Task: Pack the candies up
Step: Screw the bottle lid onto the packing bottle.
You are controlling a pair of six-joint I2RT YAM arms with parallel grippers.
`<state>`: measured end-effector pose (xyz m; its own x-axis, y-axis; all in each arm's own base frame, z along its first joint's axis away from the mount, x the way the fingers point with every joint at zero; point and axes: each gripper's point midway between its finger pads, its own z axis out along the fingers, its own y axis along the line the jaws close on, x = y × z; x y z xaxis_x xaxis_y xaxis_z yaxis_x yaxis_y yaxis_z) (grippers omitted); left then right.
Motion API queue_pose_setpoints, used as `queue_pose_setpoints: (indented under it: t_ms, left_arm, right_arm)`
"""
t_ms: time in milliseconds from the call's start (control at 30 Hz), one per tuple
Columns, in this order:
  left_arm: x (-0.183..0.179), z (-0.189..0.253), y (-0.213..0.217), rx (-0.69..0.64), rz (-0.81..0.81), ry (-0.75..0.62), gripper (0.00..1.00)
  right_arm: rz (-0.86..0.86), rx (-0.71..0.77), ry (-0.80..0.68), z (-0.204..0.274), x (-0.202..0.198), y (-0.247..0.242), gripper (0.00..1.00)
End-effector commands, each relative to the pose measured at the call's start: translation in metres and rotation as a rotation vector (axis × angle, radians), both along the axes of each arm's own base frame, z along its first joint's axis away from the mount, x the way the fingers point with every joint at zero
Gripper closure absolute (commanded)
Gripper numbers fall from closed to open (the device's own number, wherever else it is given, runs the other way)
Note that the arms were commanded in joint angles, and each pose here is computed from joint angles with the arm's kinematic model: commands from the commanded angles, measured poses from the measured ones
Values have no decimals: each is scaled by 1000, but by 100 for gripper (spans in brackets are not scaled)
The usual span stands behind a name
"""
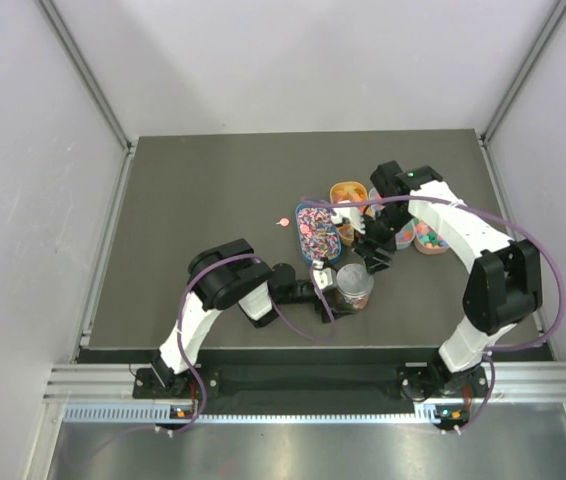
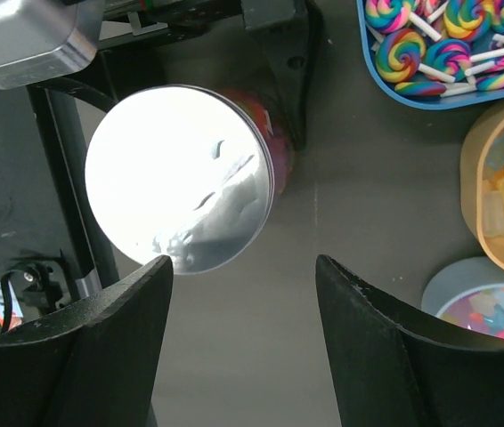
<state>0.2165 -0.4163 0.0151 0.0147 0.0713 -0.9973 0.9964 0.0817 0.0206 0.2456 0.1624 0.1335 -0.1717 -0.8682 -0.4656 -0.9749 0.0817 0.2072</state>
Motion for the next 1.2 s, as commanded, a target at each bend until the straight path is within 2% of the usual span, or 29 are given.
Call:
queue_pose_setpoints:
  t_ms: [0,433,900,1167]
  left_arm:
    - [9,-16,13,-13,55,-87,100]
    - [14,-17,12,-16,72,-89,100]
    - [12,-20,12,-9,63,-81,100]
    - [15,-19,10,-15,68,-83,100]
  right_arm:
    - [17,5,-49,-2,0,7,35]
    - [68,-41,-68,-11,-13,6,35]
    - [52,21,-162,22,13,22,35]
    - [58,64,-119,19,23,43,35]
